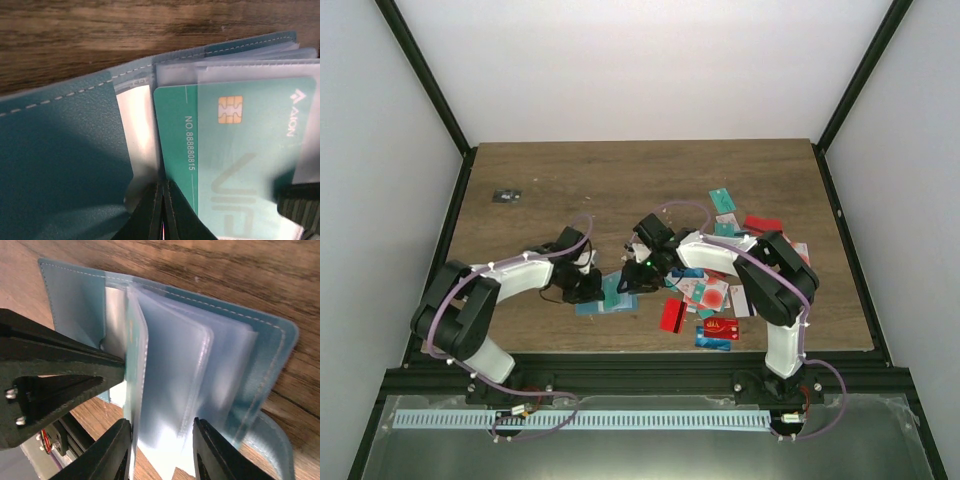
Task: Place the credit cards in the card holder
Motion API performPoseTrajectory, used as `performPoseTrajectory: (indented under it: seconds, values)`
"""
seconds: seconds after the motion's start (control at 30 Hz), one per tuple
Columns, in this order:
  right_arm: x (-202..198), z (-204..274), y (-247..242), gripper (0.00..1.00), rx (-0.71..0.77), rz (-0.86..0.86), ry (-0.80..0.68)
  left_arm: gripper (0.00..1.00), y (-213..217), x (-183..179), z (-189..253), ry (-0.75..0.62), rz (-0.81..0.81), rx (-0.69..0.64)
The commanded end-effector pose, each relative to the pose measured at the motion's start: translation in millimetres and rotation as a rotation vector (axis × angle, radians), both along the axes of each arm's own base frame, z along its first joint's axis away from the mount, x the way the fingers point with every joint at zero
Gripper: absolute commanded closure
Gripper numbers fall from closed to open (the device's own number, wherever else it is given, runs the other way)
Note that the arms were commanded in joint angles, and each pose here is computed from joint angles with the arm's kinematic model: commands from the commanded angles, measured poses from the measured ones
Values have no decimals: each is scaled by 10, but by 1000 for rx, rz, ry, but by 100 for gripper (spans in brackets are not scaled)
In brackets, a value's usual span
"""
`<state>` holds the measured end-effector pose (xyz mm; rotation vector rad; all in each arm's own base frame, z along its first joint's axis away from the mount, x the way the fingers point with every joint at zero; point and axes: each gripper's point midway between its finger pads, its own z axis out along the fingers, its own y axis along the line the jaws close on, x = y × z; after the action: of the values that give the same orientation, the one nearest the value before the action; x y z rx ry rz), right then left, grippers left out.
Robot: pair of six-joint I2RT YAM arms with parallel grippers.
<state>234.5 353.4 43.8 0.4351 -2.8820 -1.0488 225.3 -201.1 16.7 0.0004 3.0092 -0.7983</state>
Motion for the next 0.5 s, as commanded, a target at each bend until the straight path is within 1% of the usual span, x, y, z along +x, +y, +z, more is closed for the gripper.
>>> performPoseTrajectory:
  seconds: [0.0, 0.23, 0.47]
  values:
    - [43, 207, 107, 64, 78, 9, -21, 96, -81, 63, -23, -17, -31, -6]
    - [35, 331, 175, 64, 105, 28, -27, 96, -126, 90, -39, -15, -47, -9]
    - [-46, 444, 361, 64, 135, 73, -25, 96, -139, 98, 35, -26, -46, -19]
